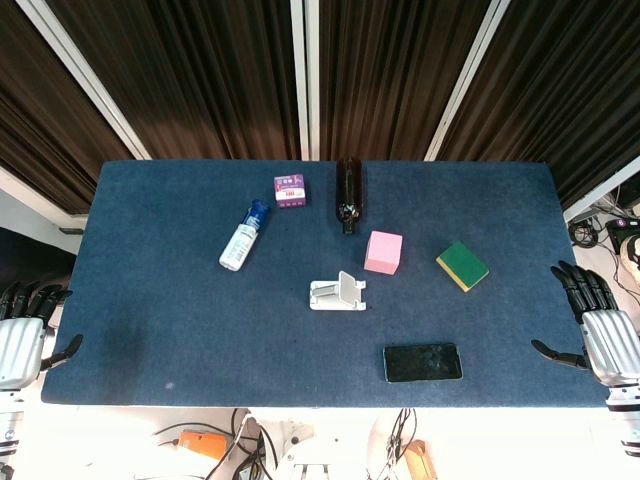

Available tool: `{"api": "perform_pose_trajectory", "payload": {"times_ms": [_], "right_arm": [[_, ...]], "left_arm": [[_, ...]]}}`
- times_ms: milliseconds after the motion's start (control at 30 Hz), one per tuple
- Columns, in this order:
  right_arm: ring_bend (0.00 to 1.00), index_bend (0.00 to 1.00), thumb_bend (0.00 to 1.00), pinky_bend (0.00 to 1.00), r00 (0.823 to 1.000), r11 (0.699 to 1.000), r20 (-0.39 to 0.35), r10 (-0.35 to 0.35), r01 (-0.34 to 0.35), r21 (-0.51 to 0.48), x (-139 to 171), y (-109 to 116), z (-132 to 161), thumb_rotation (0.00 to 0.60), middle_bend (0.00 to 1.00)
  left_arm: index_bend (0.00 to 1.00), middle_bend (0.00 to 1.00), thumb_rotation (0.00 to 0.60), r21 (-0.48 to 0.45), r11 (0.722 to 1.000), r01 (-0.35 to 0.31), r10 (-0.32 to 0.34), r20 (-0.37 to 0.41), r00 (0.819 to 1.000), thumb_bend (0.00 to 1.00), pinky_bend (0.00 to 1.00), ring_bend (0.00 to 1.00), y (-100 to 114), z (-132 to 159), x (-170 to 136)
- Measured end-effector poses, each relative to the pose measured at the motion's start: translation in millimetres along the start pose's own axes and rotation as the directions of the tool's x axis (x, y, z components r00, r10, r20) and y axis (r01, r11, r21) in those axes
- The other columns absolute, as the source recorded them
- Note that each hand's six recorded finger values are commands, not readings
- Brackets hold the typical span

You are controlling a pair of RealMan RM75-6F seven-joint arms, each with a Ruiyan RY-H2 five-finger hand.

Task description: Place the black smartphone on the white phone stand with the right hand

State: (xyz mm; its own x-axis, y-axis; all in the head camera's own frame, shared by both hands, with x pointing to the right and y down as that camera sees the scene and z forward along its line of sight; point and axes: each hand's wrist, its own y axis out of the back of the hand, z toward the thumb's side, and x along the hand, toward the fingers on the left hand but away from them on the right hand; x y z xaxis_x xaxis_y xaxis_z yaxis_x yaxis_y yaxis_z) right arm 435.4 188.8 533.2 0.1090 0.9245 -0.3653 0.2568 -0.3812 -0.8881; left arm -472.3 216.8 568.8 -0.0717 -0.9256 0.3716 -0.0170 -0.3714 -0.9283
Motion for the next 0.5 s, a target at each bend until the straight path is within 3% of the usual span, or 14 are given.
{"api": "perform_pose_trajectory", "payload": {"times_ms": [267,333,500], "right_arm": [[0.0,0.0,0.24,0.02,0.998,0.998,-0.03,0.049,-0.05,-0.038,-1.9,-17.6,18.1,0.6,0.08],[0.0,0.0,0.24,0.02,0.995,0.995,-0.055,0.088,-0.09,-0.035,-1.2,-28.3,28.2,0.6,0.08],[0.0,0.02,0.24,0.08,0.966,0.974,-0.123,0.226,-0.226,0.012,-1.2,-69.8,60.7,0.6,0.12]], "left_arm": [[0.24,0.19,0.6,-0.008,1.0,0.001,-0.001,-0.026,1.0,0.18,0.0,0.09,-0.4,-10.3,-4.9],[0.24,0.19,0.6,-0.016,1.0,0.001,-0.002,-0.022,1.0,0.18,0.0,0.09,-2.2,-8.9,-5.8],[0.24,0.19,0.6,-0.023,1.0,0.004,-0.004,-0.003,1.0,0.18,0.0,0.09,-6.6,-4.9,-5.0]]}}
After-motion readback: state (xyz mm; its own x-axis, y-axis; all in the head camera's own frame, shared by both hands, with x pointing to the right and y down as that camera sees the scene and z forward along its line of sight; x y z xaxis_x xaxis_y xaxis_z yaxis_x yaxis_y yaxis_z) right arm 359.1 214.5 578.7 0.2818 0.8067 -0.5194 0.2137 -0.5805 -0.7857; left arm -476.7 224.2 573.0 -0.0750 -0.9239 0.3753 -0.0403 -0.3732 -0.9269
